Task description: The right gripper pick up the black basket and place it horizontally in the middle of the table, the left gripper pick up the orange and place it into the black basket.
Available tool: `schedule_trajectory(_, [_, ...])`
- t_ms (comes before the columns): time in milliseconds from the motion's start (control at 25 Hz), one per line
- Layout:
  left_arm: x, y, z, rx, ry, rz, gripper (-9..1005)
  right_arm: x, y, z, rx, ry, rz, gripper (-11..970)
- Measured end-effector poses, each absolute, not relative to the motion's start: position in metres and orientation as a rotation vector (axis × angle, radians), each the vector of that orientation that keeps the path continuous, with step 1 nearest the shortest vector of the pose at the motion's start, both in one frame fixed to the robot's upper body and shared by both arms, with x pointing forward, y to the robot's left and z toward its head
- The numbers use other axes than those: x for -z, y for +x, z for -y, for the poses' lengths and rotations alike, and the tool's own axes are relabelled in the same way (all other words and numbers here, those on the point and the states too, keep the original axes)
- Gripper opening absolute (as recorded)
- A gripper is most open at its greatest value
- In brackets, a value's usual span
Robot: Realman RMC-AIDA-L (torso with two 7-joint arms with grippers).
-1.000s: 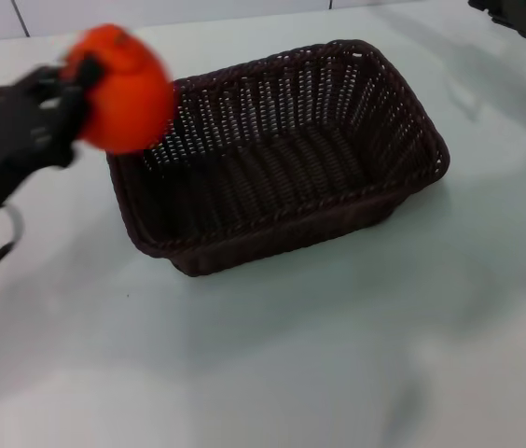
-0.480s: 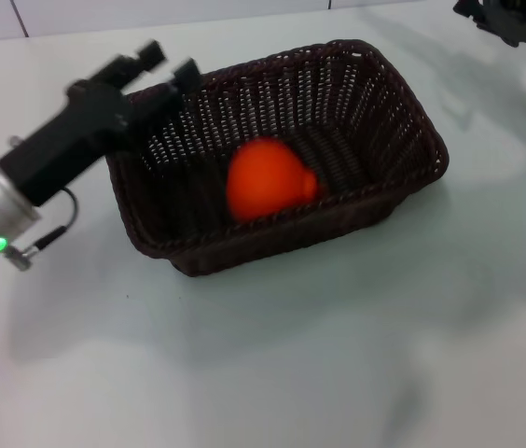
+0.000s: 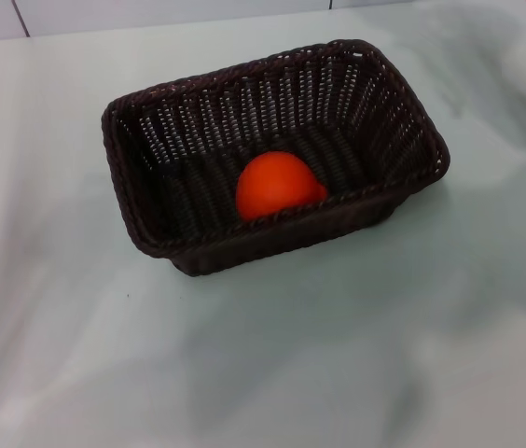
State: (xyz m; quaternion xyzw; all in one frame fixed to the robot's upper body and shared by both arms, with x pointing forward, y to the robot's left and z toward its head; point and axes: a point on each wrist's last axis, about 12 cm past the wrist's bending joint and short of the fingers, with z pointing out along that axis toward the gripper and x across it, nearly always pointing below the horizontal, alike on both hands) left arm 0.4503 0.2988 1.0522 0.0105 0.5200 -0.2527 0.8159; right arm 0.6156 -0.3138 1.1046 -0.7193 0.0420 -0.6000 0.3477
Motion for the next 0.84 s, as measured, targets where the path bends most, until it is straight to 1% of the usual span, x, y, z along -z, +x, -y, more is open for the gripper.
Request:
schedule_trajectory(120, [-1.050,0.426,-0.316,0.445,-0.060,-1.064,916,-1.102,0.614,0.315,1.732,-1.828,-0.092,766])
schedule_trajectory(240, [-1.049,0.407,-0.329,0.376,-0.109,-1.037,939,-1.100,0.611,0.319,1.910,-1.793,-0.124,766])
schedule_trajectory(400, [-1.047,0.390,-0.336,0.323,-0.155,-1.017,948,-1.098,0.610,0.319,2.016,-1.789,-0.118,765])
schedule_trajectory(840, [-1.045,0.385,-0.336,0.316,-0.176,-1.015,948,-1.097,0.613,0.311,2.027,-1.799,-0.094,766])
